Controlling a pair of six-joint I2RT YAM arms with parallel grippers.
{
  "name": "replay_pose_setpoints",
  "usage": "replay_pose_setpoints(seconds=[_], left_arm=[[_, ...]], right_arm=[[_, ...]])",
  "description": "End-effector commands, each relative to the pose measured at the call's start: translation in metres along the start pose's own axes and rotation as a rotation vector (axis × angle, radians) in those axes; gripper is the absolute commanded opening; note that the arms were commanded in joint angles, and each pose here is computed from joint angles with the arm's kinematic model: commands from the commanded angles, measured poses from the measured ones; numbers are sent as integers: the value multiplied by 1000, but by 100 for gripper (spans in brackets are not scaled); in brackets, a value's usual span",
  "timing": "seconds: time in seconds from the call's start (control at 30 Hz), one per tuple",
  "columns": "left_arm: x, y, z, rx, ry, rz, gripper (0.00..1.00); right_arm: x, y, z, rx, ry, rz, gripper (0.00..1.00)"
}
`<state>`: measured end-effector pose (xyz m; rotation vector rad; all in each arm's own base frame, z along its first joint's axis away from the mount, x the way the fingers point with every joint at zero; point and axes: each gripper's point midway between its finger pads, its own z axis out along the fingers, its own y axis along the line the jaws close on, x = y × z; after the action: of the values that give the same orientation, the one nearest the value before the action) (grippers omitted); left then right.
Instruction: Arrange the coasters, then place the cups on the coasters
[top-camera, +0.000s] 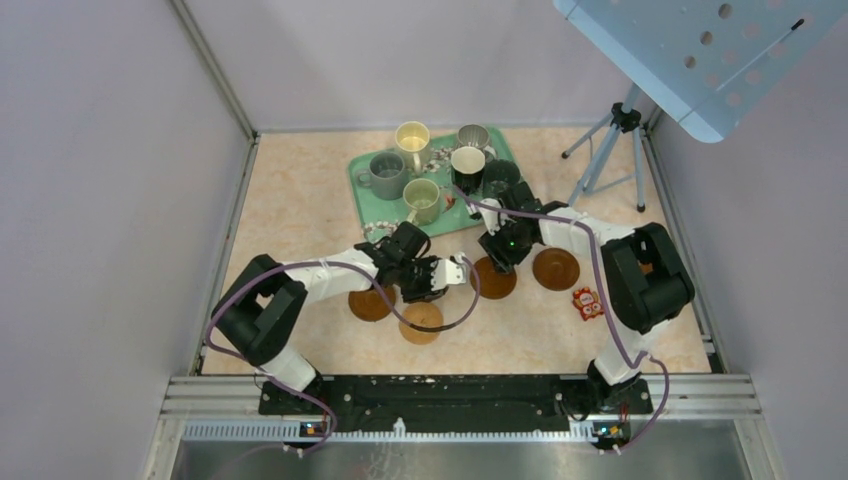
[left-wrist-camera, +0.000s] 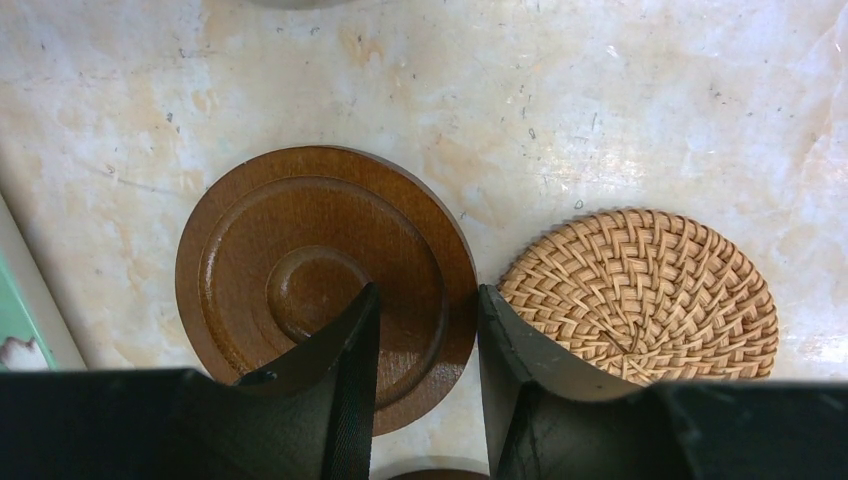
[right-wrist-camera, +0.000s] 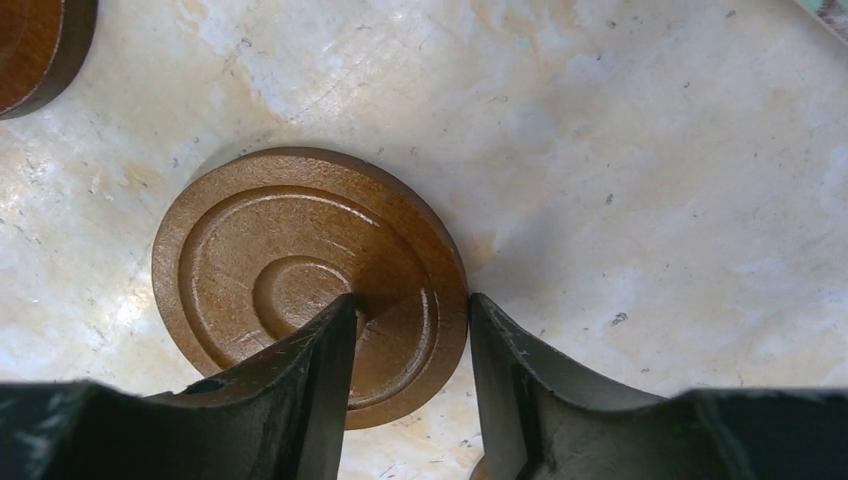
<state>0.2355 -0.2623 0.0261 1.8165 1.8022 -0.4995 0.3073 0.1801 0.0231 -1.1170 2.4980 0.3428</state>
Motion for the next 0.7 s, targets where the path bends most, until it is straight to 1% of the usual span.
replay_pose_setpoints(seconds=[0.0, 0.07, 0.13, 0.23, 0.3, 0.4, 0.47, 0.6, 0.67], left_arm=[[16, -15, -4, 30, 70, -78, 38], [5, 5, -10, -40, 71, -133, 46], [-8, 24, -23, -79, 42, -197, 52], [-24, 47, -59, -108, -54, -276, 60], [-21, 54, -81, -141, -78, -294, 64], [1, 56, -107, -198, -65, -325, 69], [25, 54, -117, -231, -35, -352, 71], [77, 43, -122, -267, 45, -435, 72], [96, 41, -122, -288, 71, -471, 72]], right_arm=[[-27, 3, -5, -32, -64, -17, 48], [-36, 5, -12, -39, -87, -16, 52], [-50, 4, -22, -34, -121, -22, 59], [-72, 2, -43, -22, -177, -31, 64], [-82, 2, -57, -9, -210, -38, 66], [-87, 6, -74, -6, -242, -47, 68], [-85, 12, -80, -23, -246, -48, 68], [-74, 23, -86, -61, -246, -37, 69], [-68, 26, -87, -63, -248, -37, 69]])
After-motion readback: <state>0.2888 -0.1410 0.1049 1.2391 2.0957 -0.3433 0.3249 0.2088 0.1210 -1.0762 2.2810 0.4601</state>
